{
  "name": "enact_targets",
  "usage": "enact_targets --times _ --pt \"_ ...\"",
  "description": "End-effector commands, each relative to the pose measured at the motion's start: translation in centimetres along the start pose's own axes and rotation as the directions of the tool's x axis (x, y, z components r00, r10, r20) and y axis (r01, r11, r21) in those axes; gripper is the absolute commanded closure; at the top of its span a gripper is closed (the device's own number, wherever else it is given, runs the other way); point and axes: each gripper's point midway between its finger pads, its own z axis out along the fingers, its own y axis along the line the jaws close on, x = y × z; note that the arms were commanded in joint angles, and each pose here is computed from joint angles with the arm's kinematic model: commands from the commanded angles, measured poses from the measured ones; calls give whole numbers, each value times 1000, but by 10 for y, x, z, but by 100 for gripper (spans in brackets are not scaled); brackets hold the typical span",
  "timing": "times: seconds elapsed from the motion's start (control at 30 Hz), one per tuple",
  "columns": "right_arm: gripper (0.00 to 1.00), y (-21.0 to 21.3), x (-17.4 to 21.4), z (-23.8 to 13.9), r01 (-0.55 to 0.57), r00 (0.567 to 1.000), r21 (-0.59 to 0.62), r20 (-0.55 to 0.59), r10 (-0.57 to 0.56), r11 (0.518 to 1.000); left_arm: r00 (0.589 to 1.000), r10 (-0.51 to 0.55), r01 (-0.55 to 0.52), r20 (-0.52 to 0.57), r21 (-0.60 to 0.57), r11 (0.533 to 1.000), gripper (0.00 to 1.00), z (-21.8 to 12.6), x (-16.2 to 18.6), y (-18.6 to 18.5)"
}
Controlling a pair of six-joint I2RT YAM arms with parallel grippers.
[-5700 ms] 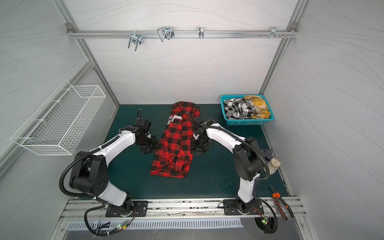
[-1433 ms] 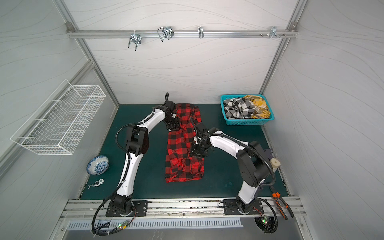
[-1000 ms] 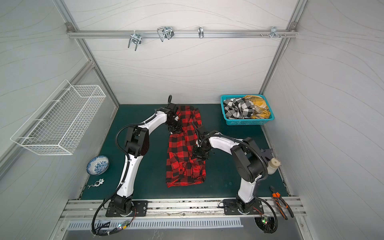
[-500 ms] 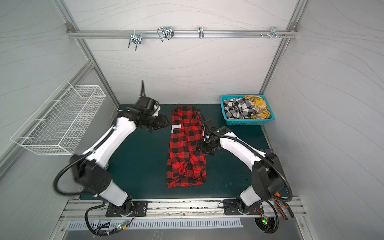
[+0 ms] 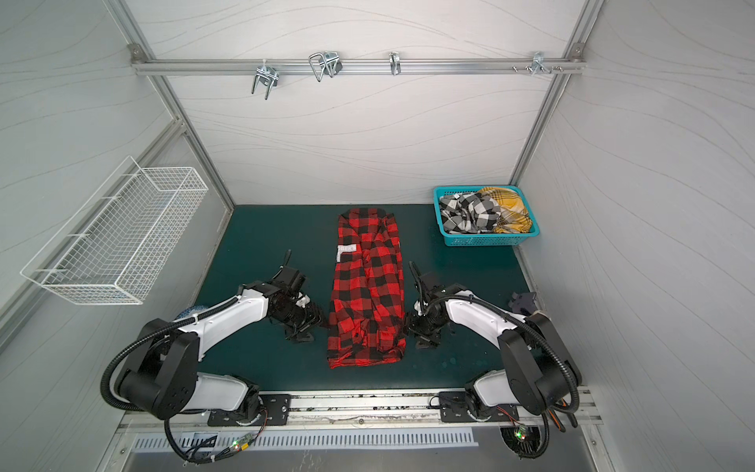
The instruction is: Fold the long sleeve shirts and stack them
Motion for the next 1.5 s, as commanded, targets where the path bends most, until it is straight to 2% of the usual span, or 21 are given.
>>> enact_targets --times 0.0,0.2,0.37,0.57,0.93,1.23,1.33,1.4,1.47 --pt "34 13 -5 6 -29 1000 -90 -8 28 996 1000 -2 2 -8 18 1000 41 5 -5 -12" --pt "40 11 -3 15 -68 997 -121 -31 65 990 999 -47 46 -21 -44 998 44 9 8 12" --pt "45 9 3 17 -73 997 -113 -42 68 991 998 -33 30 -61 -51 998 45 17 25 13" --pt "42 7 7 17 -75 997 -103 -37 72 992 995 -47 41 -86 -68 997 45 33 27 18" --pt "52 6 12 28 -81 994 -56 -72 77 995 990 -52 46 -127 -56 997 59 46 32 18" --pt "65 5 12 27 -76 996 -48 -57 73 996 991 -41 33 -130 -62 998 76 48 38 17" --pt "75 7 12 27 -68 996 -46 -56 65 997 990 -37 29 -137 -59 998 84 48 40 16" --pt "78 8 12 27 -60 997 -42 -56 58 997 990 -35 27 -139 -58 998 84 47 42 15" --pt "78 9 12 28 -55 997 -35 -55 53 998 989 -30 21 -142 -64 998 77 47 45 16"
